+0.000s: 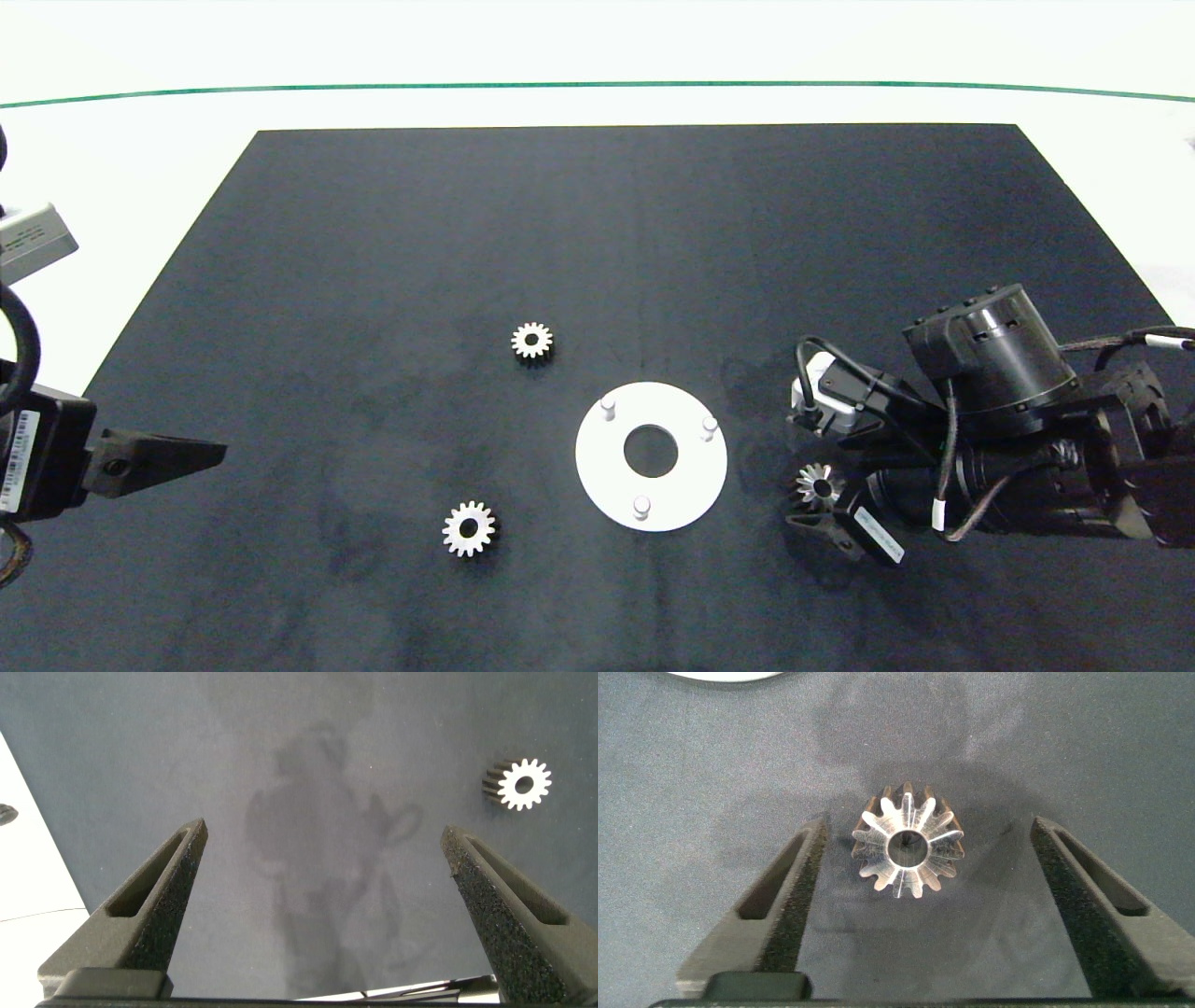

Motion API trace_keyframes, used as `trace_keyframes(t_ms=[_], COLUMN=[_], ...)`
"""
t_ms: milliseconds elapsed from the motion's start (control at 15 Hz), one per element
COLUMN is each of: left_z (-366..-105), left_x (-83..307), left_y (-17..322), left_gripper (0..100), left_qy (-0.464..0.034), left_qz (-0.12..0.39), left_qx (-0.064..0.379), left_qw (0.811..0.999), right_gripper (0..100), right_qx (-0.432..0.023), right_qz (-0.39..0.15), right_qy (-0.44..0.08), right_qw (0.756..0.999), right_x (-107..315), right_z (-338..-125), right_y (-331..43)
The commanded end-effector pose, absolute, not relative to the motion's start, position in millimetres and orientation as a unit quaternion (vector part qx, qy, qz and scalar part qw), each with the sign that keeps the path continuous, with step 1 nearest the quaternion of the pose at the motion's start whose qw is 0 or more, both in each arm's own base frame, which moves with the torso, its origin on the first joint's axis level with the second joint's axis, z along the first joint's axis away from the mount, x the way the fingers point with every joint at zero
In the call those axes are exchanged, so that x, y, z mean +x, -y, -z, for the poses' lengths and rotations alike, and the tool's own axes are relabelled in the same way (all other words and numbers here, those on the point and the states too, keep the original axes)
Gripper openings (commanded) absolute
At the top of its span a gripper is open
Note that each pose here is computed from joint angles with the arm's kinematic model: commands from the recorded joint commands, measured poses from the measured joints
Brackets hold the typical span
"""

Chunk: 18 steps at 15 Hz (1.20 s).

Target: Install three planetary gears onto the carrier pins

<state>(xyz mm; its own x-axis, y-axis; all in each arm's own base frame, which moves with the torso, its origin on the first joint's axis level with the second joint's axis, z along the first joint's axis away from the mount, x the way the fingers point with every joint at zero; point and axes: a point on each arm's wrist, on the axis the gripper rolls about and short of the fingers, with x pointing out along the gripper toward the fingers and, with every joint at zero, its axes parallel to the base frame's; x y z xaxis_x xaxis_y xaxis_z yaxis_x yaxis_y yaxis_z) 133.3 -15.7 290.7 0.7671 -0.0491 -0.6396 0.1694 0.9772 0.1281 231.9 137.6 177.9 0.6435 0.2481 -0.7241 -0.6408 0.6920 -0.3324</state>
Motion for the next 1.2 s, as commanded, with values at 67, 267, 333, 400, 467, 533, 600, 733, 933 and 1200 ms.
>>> trace_keyframes(t_ms=[67,267,333,400,467,533,600,733,933,1200], left_z=[-290.7,-292.7,-292.7,-292.9,-293.1,-293.0,-293.0,-293.1,-293.3,-294.5], left_x=[132.3,131.2,131.2,130.7,130.3,130.2,130.2,130.3,129.8,129.8], left_y=[15.7,15.3,15.3,15.2,15.2,15.2,15.2,15.0,14.9,14.1], left_gripper=[100,100,100,100,100,100,100,100,100,100], left_qy=[-0.337,-0.331,-0.331,-0.331,-0.33,-0.331,-0.331,-0.33,-0.329,-0.327], left_qz=[0.059,0.057,0.057,0.057,0.057,0.057,0.057,0.057,0.056,0.053], left_qx=[0.09,0.089,0.089,0.089,0.089,0.089,0.089,0.088,0.088,0.087], left_qw=[0.935,0.938,0.938,0.938,0.938,0.938,0.938,0.938,0.938,0.939], right_gripper=[81,75,73,72,69,67,66,61,55,46], right_qx=[-0.298,-0.297,-0.297,-0.296,-0.295,-0.295,-0.295,-0.296,-0.296,-0.295], right_qz=[-0.26,-0.261,-0.261,-0.261,-0.261,-0.26,-0.26,-0.261,-0.262,-0.265], right_qy=[-0.34,-0.341,-0.34,-0.338,-0.332,-0.33,-0.33,-0.33,-0.331,-0.333], right_qw=[0.853,0.852,0.853,0.854,0.857,0.858,0.859,0.858,0.857,0.856], right_x=[230.0,229.7,229.9,230.2,231.0,231.5,231.3,230.9,230.6,230.7], right_z=[-173.6,-172.2,-172.4,-172.7,-173.4,-173.7,-174.1,-173.8,-173.0,-171.5], right_y=[-136.6,-136.9,-137.0,-137.2,-137.7,-137.5,-137.4,-137.6,-137.5,-137.7])
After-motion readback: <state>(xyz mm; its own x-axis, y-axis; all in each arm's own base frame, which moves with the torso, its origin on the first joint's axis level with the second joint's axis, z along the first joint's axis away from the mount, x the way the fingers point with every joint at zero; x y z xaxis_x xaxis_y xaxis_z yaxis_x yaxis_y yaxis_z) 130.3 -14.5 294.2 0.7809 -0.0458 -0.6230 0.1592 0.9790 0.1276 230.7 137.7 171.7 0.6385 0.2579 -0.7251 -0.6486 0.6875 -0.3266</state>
